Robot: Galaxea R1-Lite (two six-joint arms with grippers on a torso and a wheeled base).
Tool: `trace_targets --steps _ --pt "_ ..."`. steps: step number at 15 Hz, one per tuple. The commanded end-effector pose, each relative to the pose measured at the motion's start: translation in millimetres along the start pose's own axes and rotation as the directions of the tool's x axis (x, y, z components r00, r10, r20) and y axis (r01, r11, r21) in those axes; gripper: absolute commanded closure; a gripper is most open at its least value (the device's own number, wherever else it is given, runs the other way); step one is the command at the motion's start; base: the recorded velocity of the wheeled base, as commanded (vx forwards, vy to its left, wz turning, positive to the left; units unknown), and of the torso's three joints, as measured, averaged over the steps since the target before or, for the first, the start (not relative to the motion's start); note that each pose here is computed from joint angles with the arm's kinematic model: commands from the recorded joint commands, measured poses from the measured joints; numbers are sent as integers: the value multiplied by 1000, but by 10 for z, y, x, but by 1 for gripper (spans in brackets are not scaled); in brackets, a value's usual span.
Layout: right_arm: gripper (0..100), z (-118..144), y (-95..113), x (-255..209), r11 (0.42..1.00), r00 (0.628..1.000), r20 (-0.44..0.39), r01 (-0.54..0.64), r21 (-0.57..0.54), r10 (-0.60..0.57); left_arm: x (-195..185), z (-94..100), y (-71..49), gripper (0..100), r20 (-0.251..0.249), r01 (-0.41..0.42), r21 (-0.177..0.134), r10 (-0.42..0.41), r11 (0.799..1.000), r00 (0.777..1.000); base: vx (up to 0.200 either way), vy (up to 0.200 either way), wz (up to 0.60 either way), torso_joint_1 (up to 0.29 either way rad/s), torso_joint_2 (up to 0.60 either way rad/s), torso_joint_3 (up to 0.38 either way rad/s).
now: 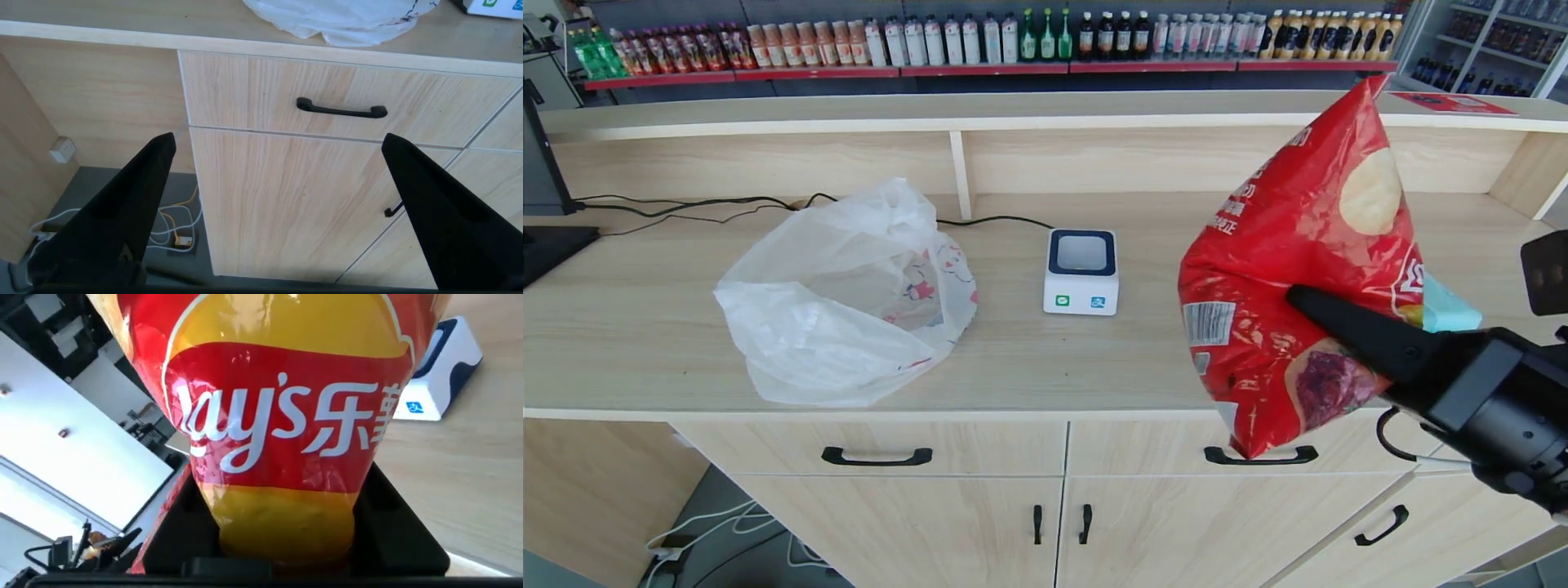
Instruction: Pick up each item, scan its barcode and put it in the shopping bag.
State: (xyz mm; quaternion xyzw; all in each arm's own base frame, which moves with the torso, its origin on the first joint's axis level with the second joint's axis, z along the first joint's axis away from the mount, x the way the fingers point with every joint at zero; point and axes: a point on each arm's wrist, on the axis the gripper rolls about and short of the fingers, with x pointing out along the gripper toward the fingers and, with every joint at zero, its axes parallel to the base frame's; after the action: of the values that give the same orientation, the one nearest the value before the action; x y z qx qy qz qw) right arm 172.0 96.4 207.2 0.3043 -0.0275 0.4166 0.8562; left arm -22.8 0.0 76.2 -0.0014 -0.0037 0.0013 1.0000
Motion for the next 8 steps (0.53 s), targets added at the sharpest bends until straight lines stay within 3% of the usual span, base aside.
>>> trace_targets --steps 1,8 --pt "100 -312 -201 55 988 997 -73 32 148 -21 0 0 0 0 0 -1 0 1 1000 1000 0 0 0 0 0 0" --pt "100 -351 62 52 900 992 -89 -47 433 94 0 0 0 0 0 -1 0 1 1000 1000 0 0 0 0 0 0"
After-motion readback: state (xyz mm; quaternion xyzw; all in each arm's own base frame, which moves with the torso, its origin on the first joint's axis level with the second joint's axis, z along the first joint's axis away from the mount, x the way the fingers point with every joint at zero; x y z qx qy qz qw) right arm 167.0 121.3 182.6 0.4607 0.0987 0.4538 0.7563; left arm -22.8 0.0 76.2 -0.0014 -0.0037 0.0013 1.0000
